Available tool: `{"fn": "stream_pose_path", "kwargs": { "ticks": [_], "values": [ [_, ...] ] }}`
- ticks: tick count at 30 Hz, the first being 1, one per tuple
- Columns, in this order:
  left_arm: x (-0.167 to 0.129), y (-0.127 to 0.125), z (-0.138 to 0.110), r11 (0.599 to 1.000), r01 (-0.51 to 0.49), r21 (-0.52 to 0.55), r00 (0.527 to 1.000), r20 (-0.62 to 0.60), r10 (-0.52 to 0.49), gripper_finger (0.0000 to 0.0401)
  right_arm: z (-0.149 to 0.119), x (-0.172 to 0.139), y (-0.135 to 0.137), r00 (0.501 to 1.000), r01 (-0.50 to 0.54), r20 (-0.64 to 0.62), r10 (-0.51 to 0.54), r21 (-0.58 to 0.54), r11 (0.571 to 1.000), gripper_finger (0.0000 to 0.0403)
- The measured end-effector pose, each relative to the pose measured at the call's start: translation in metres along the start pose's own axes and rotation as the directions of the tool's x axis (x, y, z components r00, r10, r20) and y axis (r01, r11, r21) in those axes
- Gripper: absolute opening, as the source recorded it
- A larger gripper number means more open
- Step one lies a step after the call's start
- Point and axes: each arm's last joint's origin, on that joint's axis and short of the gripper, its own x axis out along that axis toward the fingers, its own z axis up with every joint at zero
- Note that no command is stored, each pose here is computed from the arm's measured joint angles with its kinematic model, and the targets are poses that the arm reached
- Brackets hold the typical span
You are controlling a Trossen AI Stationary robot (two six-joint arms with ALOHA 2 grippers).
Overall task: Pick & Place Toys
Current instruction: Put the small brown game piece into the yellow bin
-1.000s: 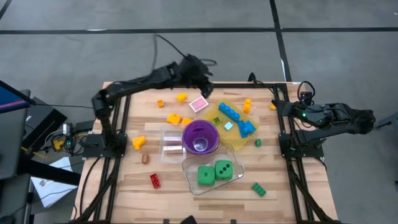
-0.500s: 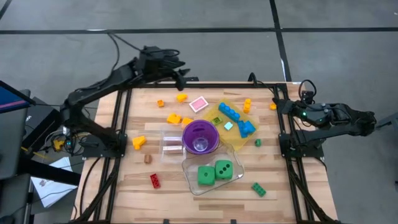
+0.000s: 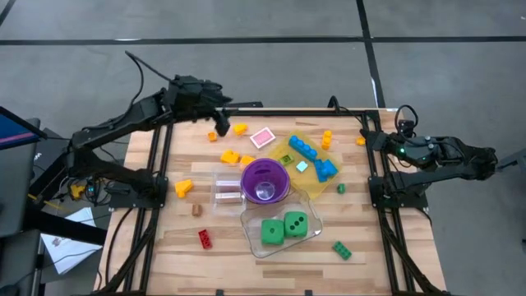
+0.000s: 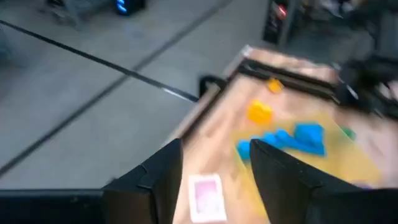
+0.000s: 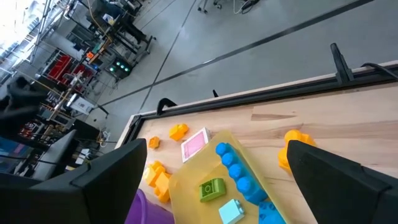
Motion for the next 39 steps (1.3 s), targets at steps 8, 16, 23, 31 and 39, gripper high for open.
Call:
{"fn": "stream_pose_path", "kwargs": {
  "ticks": [8, 16, 23, 31, 39],
  "values": [
    [-0.038, -0.02, -0.022, 0.99, 0.138, -0.004, 0.971, -0.196, -0.136, 0.0287, -0.001, 0.0, 0.001, 0.999, -0.015, -0.03, 0.015, 0.014, 1.0, 0.0379],
    [-0.066, -0.036, -0.047, 0.977, 0.212, 0.019, 0.886, -0.426, -0.184, 0.0379, -0.002, 0.0, 0.001, 0.997, -0.028, -0.067, 0.029, 0.014, 1.0, 0.0379],
    [-0.069, -0.056, -0.083, 0.945, 0.322, 0.06, 0.75, -0.625, -0.215, 0.0398, -0.002, 0.0, 0.001, 0.997, -0.025, -0.068, 0.026, 0.009, 1.0, 0.0379],
    [-0.057, -0.083, -0.148, 0.909, 0.415, 0.03, 0.57, -0.787, -0.234, 0.0382, -0.003, 0.0, -0.001, 0.997, -0.014, -0.072, 0.013, -0.008, 1.0, 0.0379],
    [-0.051, -0.11, -0.2, 0.836, 0.542, 0.084, 0.54, -0.797, -0.27, 0.0372, -0.003, 0.0, -0.002, 0.997, -0.004, -0.074, 0.003, -0.019, 1.0, 0.0379]
  ]
}}
